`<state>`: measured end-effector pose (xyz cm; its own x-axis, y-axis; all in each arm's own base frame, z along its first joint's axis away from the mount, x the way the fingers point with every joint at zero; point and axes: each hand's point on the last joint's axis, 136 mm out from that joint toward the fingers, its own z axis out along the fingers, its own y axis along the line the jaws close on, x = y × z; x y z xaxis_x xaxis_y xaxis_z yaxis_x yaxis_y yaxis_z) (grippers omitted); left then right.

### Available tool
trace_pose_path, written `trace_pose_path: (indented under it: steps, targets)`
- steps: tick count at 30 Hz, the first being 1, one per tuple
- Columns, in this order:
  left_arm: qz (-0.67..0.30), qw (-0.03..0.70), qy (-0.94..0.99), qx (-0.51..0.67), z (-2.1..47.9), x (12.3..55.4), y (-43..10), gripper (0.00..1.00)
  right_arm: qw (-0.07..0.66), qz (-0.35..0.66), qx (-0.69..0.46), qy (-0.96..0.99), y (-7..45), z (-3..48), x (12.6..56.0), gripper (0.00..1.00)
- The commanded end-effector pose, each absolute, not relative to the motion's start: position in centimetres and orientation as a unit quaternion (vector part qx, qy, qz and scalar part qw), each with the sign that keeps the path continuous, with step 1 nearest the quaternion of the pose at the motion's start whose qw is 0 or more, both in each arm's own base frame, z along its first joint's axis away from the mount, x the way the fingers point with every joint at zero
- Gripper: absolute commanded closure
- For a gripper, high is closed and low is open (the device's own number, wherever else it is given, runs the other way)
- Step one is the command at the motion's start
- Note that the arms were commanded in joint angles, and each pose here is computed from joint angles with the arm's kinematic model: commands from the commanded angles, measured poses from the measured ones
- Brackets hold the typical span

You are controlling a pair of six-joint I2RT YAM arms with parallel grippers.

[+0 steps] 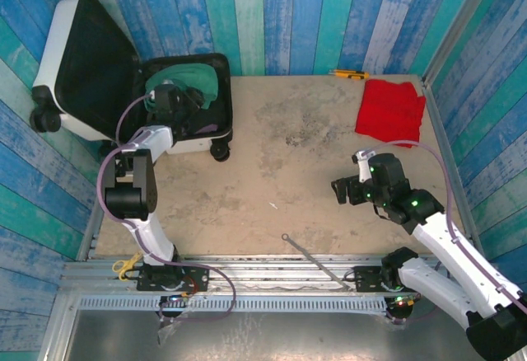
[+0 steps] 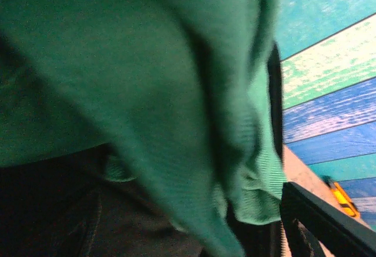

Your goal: Pack the luggage

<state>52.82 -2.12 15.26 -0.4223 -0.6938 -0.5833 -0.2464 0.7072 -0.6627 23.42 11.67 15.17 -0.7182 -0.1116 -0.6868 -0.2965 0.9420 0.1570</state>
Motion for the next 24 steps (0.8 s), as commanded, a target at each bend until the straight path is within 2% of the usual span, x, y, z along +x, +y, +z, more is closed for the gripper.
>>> trace_pose_path:
  steps: [1, 12, 18, 24]
  targets:
    - [-0.216, 0.461, 0.812, -0.286, 15.9, 51.9, -1.3, 0.17, 0.353, 0.128, -0.108, 0.920, 11.6, 14.5, 23.4, 0.00]
    - [-0.259, 0.462, 0.797, -0.289, 16.9, 54.9, -2.6, 0.18, 0.358, 0.128, -0.105, 0.919, 11.5, 14.8, 23.3, 0.00]
    - [-0.279, 0.424, 0.811, -0.290, 15.8, 56.2, -4.5, 0.22, 0.356, 0.127, -0.105, 0.920, 11.5, 14.7, 23.4, 0.00]
    - [-0.256, 0.414, 0.820, -0.302, 14.8, 56.0, -4.5, 0.22, 0.359, 0.128, -0.104, 0.918, 11.5, 14.9, 23.3, 0.00]
